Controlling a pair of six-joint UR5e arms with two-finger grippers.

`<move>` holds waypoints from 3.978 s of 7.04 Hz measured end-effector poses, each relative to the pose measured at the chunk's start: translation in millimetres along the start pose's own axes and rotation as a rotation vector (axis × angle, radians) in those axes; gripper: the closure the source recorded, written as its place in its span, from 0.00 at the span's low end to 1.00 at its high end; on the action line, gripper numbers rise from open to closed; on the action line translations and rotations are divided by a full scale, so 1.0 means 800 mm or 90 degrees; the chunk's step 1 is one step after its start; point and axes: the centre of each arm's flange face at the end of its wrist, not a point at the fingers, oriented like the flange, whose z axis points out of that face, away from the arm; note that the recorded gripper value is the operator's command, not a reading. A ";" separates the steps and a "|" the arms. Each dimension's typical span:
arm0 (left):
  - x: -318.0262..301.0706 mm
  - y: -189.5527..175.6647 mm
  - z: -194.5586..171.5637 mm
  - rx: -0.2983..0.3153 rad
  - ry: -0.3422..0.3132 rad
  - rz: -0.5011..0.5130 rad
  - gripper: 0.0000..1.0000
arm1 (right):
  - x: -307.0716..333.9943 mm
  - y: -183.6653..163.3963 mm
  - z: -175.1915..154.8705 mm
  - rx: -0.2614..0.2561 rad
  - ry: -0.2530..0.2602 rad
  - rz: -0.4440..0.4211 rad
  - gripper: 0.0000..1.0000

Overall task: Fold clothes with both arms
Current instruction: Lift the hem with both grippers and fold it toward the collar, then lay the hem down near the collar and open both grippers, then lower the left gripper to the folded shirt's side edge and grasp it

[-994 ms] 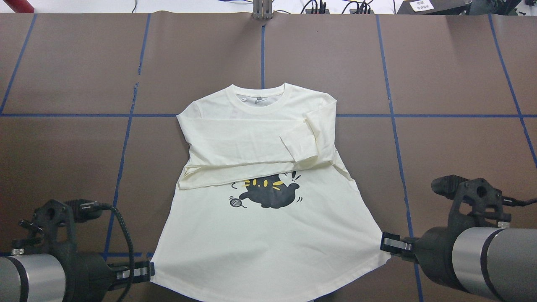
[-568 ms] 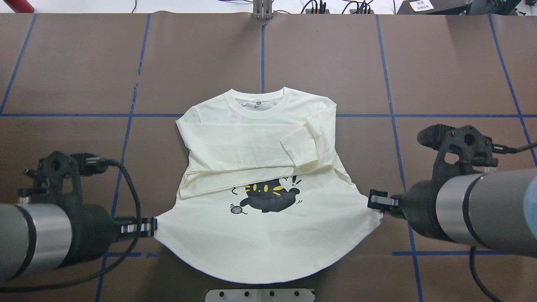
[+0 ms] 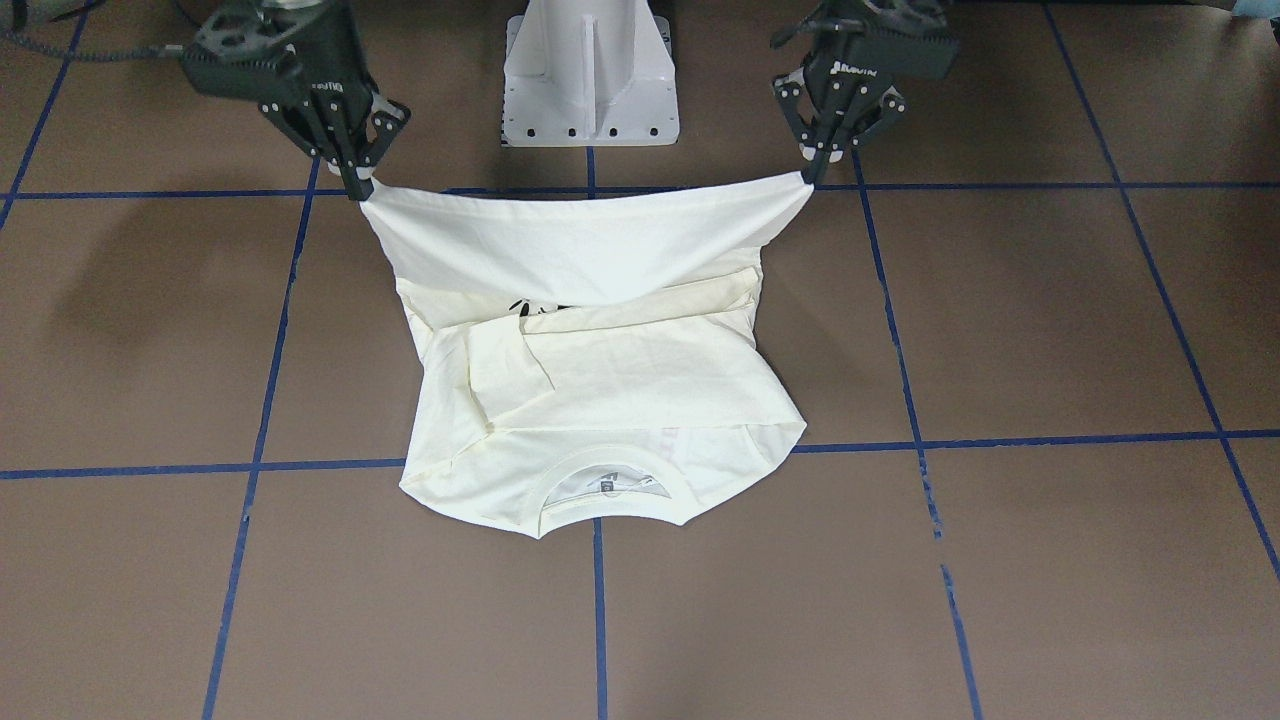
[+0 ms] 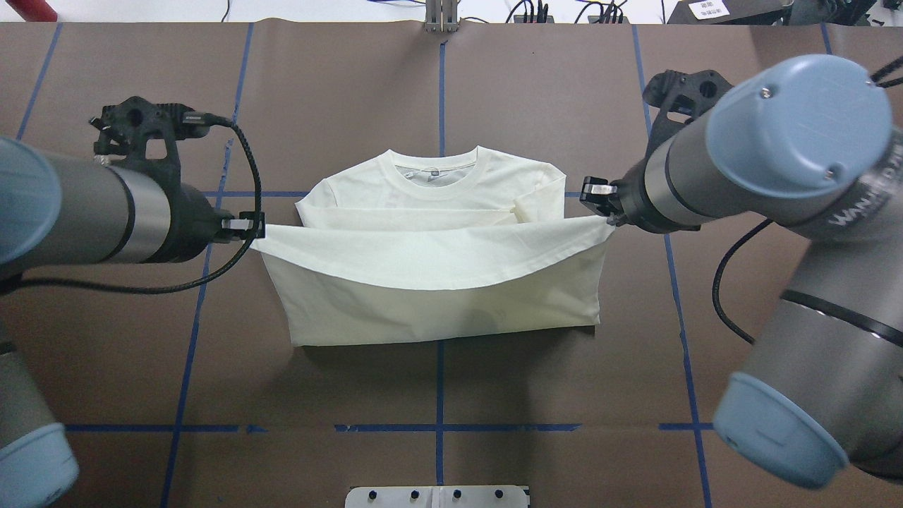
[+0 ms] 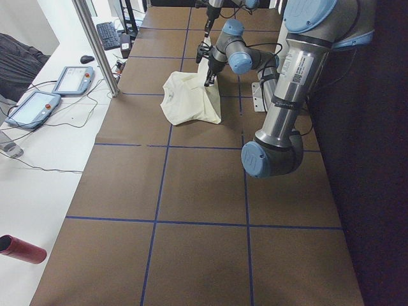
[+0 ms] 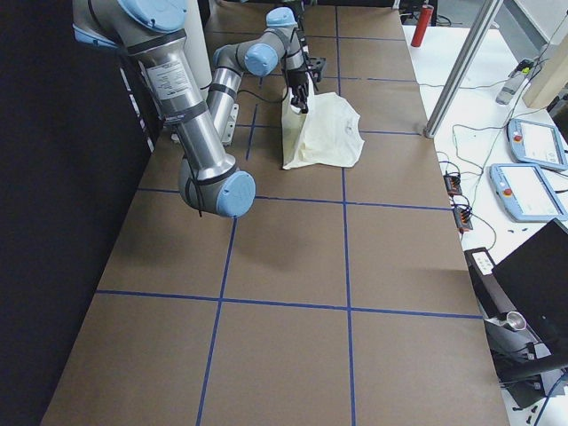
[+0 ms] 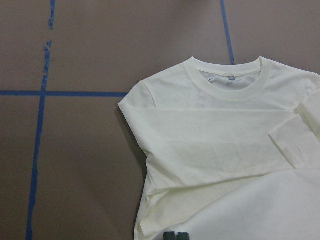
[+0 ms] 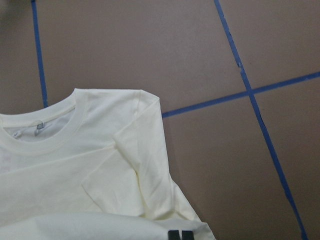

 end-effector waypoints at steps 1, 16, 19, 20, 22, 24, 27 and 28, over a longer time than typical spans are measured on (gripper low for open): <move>0.000 -0.036 0.038 0.012 -0.025 0.001 1.00 | -0.013 -0.033 0.051 0.014 -0.004 0.004 1.00; -0.038 -0.113 0.285 0.055 -0.045 0.036 0.00 | -0.033 -0.148 0.278 0.070 0.042 -0.070 0.00; -0.067 -0.046 0.217 0.034 0.033 0.059 0.08 | -0.033 -0.154 0.265 0.063 0.029 -0.130 0.00; -0.081 -0.009 0.210 0.020 0.050 0.043 0.37 | -0.034 -0.154 0.261 0.063 0.024 -0.133 0.00; -0.089 0.069 0.221 -0.001 0.073 0.001 0.48 | -0.035 -0.154 0.258 0.065 0.020 -0.134 0.00; -0.077 0.122 0.233 -0.024 0.082 -0.020 0.48 | -0.034 -0.154 0.259 0.065 0.020 -0.134 0.00; -0.069 0.147 0.241 -0.042 0.084 -0.019 0.48 | -0.032 -0.153 0.260 0.064 0.022 -0.134 0.00; -0.067 0.150 0.242 -0.045 0.084 -0.018 0.48 | -0.031 -0.153 0.260 0.065 0.022 -0.134 0.00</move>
